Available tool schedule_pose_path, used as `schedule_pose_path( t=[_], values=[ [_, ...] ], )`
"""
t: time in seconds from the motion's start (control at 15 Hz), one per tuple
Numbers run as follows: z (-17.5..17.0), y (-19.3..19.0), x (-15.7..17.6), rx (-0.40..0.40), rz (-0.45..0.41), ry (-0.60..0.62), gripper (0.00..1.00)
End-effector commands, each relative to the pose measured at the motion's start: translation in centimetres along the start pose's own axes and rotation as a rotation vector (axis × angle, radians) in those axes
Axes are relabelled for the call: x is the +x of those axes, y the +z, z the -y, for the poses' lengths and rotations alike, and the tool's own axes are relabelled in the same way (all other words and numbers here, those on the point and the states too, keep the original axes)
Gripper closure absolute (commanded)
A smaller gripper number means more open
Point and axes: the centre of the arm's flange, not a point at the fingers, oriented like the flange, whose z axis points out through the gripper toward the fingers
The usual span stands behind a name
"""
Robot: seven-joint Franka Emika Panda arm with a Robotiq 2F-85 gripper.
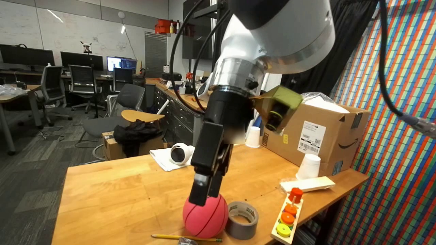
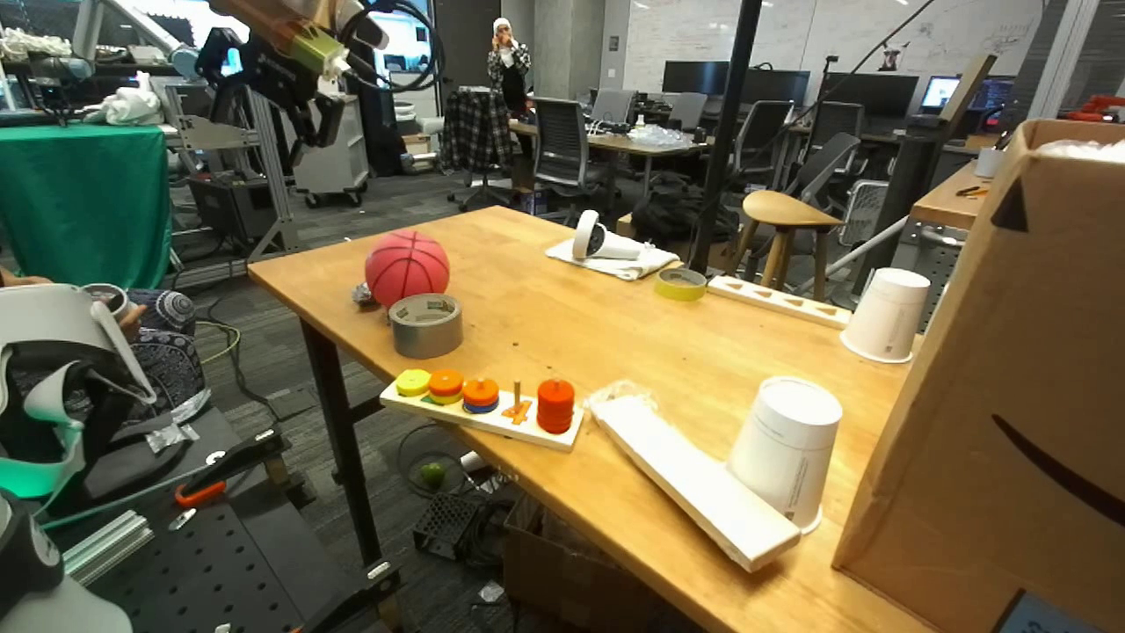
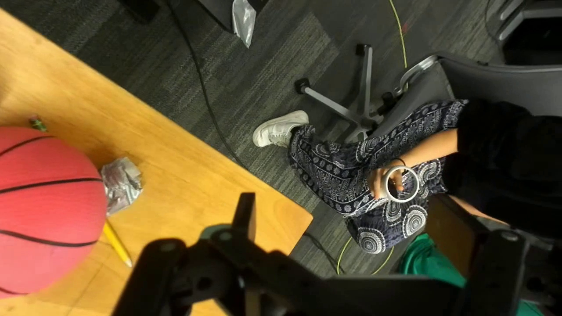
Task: Push the basketball to the right
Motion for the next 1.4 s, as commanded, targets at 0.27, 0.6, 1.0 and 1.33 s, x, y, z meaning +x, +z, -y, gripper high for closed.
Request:
schedule_pose_path(
  t=[0.27, 0.6, 1.0, 1.33],
  values=[
    [-4.8, 2.7, 3.0, 0.018, 0.037, 0.018, 0.00],
    [-5.1, 5.5, 2.2, 0.039, 0.025, 0.056, 0.00],
    [-4.4, 9.4, 2.0, 0.048, 0.036, 0.039, 0.00],
    [-3.8, 11.3, 3.1, -0.001, 0.044, 0.004, 0.00]
  ],
)
